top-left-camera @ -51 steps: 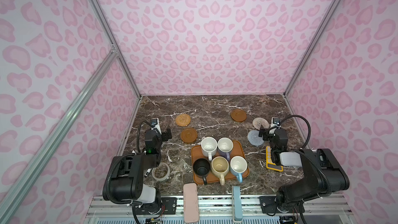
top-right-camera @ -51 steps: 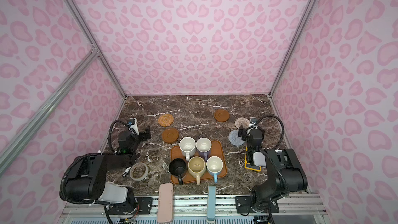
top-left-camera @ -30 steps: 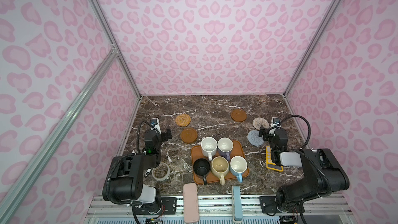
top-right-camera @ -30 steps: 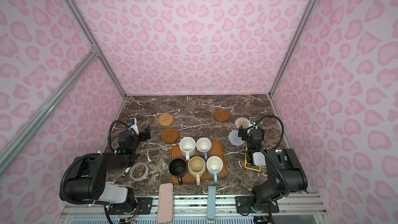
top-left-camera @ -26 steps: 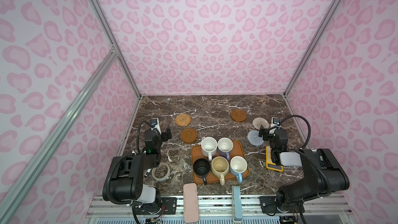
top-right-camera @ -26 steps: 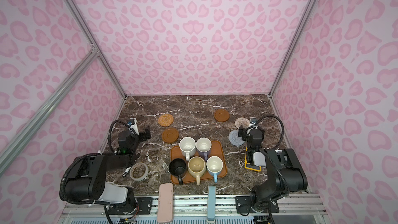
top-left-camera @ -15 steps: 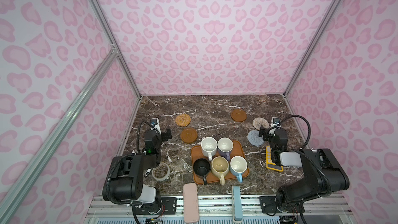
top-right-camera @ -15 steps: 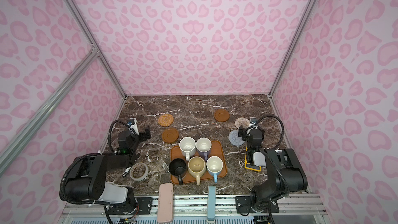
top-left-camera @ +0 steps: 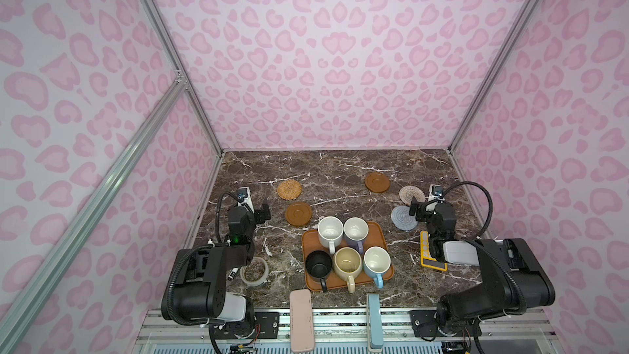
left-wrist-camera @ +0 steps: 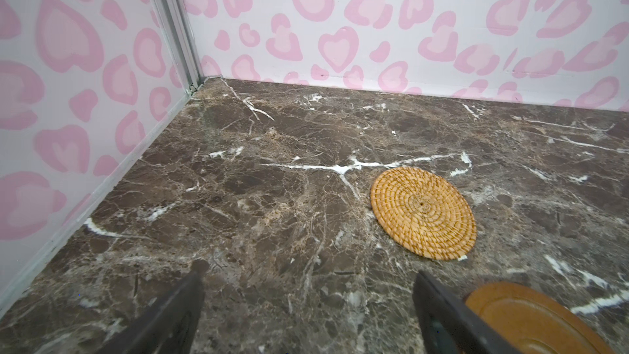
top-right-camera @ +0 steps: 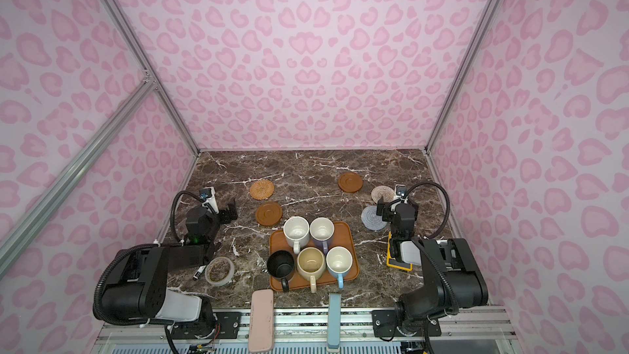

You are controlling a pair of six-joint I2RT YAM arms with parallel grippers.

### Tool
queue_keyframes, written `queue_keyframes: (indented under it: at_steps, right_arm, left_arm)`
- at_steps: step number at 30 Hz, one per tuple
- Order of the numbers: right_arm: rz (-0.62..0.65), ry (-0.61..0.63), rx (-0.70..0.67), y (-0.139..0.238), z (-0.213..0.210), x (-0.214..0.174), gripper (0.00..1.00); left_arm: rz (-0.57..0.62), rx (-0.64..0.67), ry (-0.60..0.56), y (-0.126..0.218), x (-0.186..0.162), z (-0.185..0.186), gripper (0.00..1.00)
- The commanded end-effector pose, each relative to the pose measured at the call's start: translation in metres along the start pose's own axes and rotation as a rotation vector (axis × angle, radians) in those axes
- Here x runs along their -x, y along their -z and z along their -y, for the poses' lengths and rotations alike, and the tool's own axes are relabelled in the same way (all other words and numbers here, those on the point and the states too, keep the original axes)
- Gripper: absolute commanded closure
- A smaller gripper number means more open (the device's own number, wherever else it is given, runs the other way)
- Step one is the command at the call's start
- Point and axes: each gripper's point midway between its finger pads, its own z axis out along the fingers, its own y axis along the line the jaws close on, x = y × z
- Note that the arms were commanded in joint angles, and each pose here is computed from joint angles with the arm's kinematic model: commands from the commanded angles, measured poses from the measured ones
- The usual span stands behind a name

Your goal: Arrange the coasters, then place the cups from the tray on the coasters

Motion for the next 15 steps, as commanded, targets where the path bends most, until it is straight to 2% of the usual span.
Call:
queue_keyframes:
  at_steps: [1, 6, 9, 12, 15]
  right_arm:
    - [0.013, 0.010, 0.020, 0.006, -0.003, 0.005, 0.00]
    - [-0.023, 0.018, 0.079, 0.013, -0.013, 0.019, 0.00]
    - [-0.018, 0.005, 0.149, 0.023, -0.024, 0.044, 0.00]
    - [0.031, -0.082, 0.192, 0.038, -0.028, 0.078, 0.00]
    - [0.068, -0.207, 0.216, 0.053, -0.029, 0.106, 0.00]
  left_arm:
    - [0.053, 0.028, 0.014, 0.009, 0.016, -0.004, 0.03]
    - [0.031, 0.001, 0.039, 0.023, 0.032, 0.002, 0.03]
    - [0.059, -0.091, 0.059, 0.035, 0.052, 0.017, 0.03]
    - [0.114, -0.233, 0.096, 0.050, 0.081, 0.042, 0.03]
    - [0.159, -0.256, 0.232, 0.064, 0.106, 0.045, 0.03]
